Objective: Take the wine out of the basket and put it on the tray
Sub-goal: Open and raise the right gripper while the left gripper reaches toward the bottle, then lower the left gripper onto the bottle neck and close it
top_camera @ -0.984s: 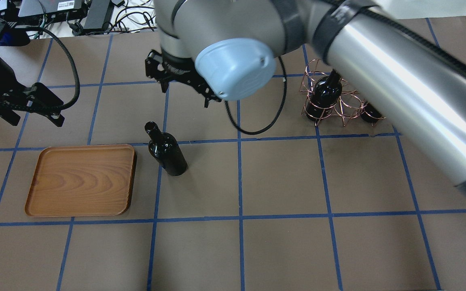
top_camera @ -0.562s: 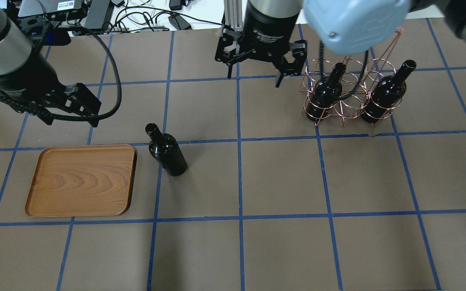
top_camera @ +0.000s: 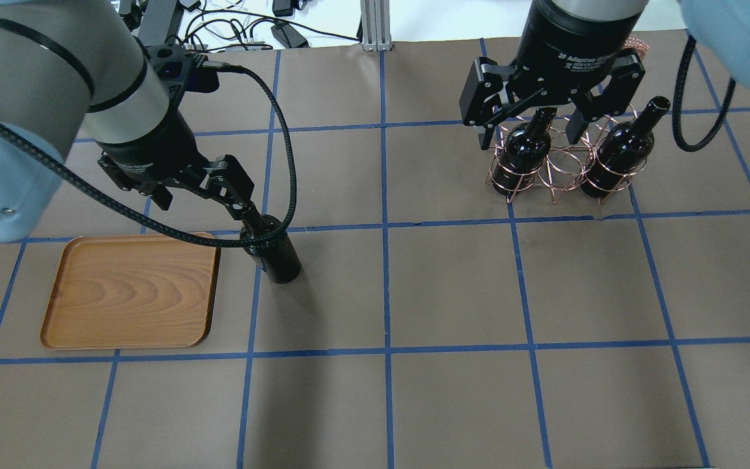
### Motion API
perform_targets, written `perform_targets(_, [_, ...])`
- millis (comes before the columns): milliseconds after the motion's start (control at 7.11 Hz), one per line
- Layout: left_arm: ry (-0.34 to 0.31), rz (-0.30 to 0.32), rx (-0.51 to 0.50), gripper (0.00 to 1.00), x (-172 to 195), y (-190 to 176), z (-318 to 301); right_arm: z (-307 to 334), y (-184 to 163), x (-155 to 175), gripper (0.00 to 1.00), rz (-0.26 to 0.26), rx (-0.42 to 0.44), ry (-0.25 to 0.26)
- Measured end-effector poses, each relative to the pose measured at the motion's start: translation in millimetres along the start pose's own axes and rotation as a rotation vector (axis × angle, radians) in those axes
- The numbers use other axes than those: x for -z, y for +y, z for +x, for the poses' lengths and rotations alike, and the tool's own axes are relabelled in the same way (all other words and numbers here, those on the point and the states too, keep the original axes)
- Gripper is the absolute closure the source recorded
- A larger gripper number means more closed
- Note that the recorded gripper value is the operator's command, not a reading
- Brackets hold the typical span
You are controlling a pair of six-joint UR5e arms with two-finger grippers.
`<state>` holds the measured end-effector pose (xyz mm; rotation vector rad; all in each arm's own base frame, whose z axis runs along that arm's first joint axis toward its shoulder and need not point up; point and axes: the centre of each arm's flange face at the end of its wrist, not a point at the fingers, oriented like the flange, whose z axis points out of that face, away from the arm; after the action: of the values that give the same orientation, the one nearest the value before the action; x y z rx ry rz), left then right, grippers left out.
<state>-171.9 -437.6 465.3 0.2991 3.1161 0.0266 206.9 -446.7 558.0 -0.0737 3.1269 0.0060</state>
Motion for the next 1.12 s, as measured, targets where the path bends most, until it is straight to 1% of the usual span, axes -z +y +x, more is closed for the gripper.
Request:
perform_targets(141, [0.002, 0.005, -0.009, 0.0, -16.5, -2.4, 5.1, 4.8, 2.9, -1.0, 0.0, 0.006, 0.01, 0.003])
perform_targets(281, [0.009, 0.005, -0.015, 0.0, -29.4, -5.5, 8.1, 15.5, -3.0, 0.7, 0.0, 0.035, 0.012, -0.001])
perform_targets(422, [0.014, 0.004, -0.017, 0.02, -40.1, -11.1, 9.2, 28.7, -11.3, 3.4, 0.0, 0.069, 0.006, -0.008])
perform_targets(562, [0.016, 0.001, -0.018, 0.06, -50.6, -18.3, 9.2, 37.9, -15.4, 5.6, 0.0, 0.09, -0.003, -0.008])
perform_targets(984, [0.021, -0.044, -0.021, 0.17, -80.0, -35.3, 8.5, 43.6, -16.3, 7.1, 0.0, 0.105, -0.014, -0.003])
perform_targets(1125, [0.022, -0.058, -0.024, 0.17, -87.2, -37.8, 8.3, 43.6, -16.6, 6.1, 0.0, 0.103, -0.012, -0.004])
